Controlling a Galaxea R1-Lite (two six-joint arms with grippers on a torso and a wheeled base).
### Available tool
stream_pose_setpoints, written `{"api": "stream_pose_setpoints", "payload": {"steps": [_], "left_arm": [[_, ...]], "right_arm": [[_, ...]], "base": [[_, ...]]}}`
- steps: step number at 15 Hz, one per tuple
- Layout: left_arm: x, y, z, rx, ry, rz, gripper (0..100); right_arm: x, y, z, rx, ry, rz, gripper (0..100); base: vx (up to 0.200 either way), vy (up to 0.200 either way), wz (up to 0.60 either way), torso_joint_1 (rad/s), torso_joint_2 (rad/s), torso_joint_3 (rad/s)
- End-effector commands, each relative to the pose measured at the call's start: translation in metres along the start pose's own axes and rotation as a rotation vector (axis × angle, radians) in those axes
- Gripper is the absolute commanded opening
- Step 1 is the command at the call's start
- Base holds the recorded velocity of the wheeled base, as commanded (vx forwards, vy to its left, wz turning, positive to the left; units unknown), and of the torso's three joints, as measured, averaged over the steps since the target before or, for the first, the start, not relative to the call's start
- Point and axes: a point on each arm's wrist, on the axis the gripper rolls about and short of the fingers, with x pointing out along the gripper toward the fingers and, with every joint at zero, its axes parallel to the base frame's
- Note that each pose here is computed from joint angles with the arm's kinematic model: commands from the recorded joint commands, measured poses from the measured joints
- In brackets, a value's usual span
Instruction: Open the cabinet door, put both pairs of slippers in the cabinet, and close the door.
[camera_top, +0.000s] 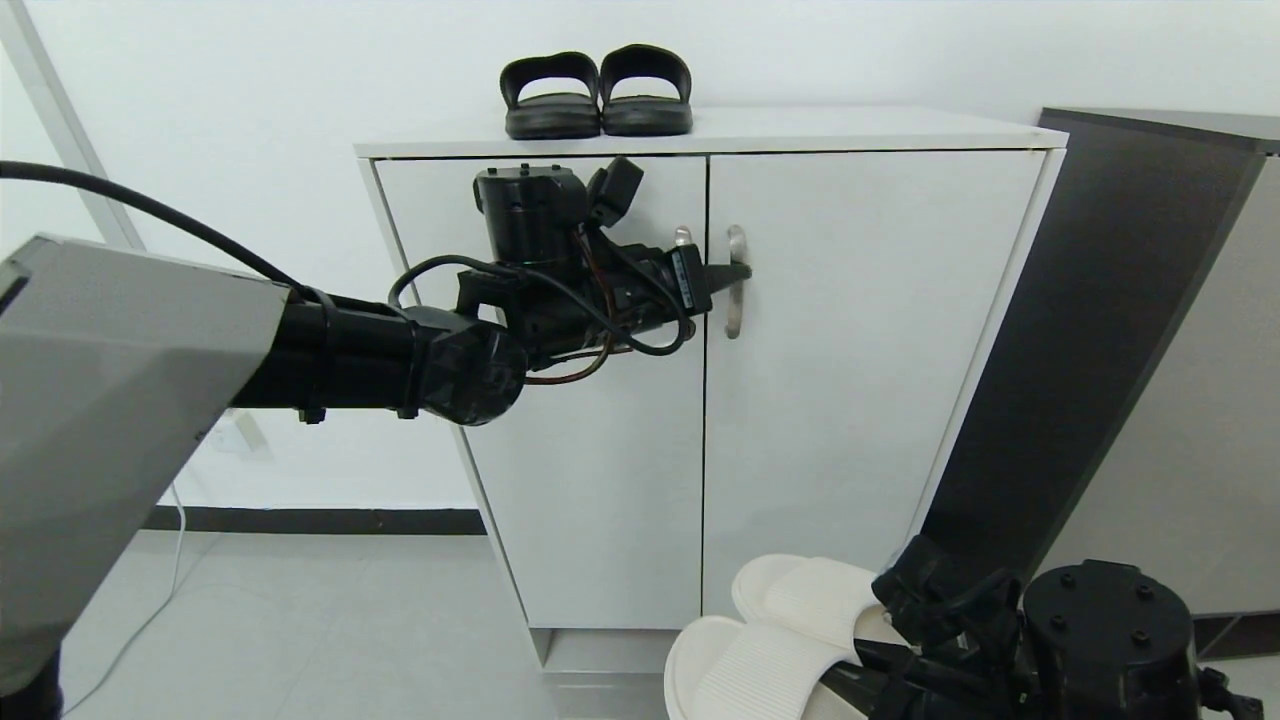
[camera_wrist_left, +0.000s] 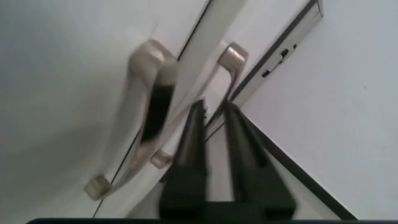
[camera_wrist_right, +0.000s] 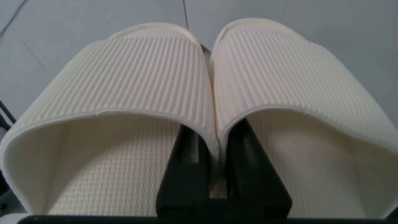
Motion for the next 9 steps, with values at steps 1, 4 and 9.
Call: {"api": "stream_pose_setpoints", "payload": {"steps": [1, 4, 9], "left_arm": [[-0.015, -0.016, 0.001, 0.003, 0.004, 0.005, 0], [-0.042, -0.037, -0.004, 0.039, 0.009, -0.004, 0], [-0.087, -0.077, -0.008, 0.048, 0.022, -0.047, 0]], "right_arm": [[-0.001, 0.0, 0.0, -0.001, 0.001, 0.016, 0], [-0.003, 0.002, -0.001, -0.002, -0.003, 0.05, 0], [-0.006, 0.007, -0.003, -0.01, -0.036, 0.097, 0]], "base": [[0.0, 0.0, 0.0, 0.0, 0.0, 0.0], [0.0, 0.0, 0.0, 0.0, 0.0, 0.0], [0.0, 0.0, 0.0, 0.0, 0.0, 0.0]]}}
